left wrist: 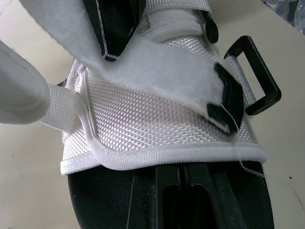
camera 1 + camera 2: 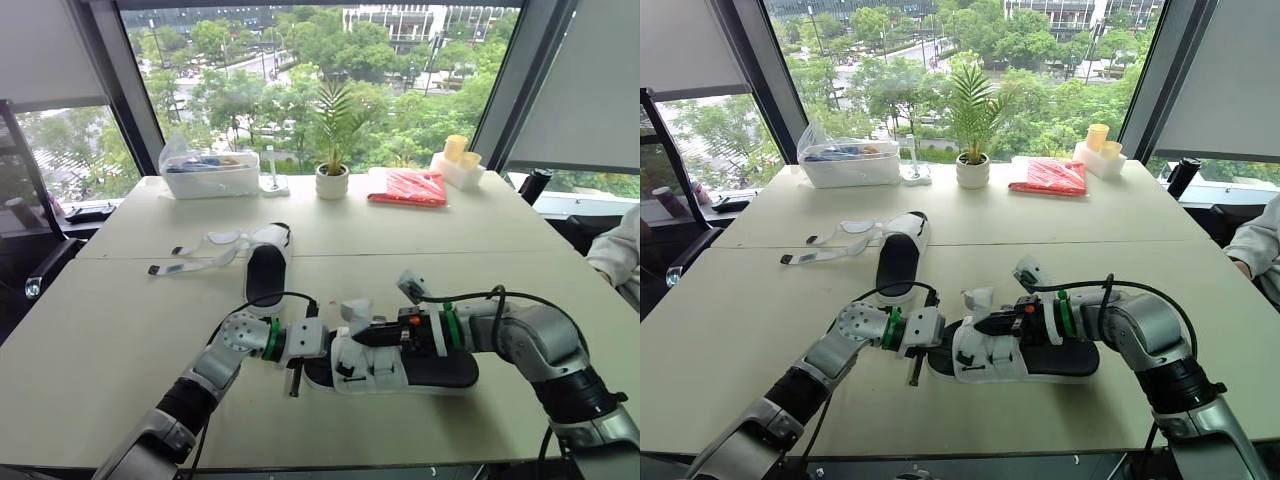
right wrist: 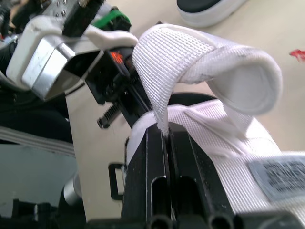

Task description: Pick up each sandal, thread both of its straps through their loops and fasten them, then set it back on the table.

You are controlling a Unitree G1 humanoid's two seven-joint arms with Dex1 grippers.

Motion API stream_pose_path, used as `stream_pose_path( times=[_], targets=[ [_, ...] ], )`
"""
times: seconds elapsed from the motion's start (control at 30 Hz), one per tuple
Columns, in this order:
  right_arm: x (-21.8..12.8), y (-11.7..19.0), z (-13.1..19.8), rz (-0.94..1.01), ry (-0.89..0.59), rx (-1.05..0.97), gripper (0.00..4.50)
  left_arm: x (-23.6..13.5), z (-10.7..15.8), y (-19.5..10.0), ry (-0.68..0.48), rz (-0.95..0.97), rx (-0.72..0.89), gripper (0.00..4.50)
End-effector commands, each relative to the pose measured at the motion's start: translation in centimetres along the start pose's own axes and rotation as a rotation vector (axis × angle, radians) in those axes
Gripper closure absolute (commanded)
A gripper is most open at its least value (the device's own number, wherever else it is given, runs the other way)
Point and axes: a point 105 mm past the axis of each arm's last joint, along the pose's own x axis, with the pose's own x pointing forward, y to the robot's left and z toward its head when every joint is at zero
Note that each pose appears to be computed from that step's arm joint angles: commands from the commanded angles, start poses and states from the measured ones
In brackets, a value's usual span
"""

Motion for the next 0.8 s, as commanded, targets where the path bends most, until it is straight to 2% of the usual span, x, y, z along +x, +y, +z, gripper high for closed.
stream_pose_path(
  times=[0.03, 0.2, 0.53, 0.8],
  targets=[
    [0.0, 0.1, -0.4, -0.008, 0.042, -0.048, 4.45, 0.4, -5.3, -3.4, 0.195, -0.094, -0.134, 4.50],
    [0.0, 0.0, 0.8, -0.005, 0.039, -0.086, 4.45, 0.5, -5.2, -3.3, 0.193, -0.094, -0.133, 4.50],
    [-0.3, -0.3, 1.0, 0.031, 0.133, -0.118, 4.45, 0.4, -5.3, -3.3, 0.197, -0.088, -0.133, 4.50],
    [-0.4, -0.9, 1.2, 0.034, 0.214, -0.244, 4.45, 0.3, -5.3, -3.3, 0.198, -0.082, -0.134, 4.50]
  ],
)
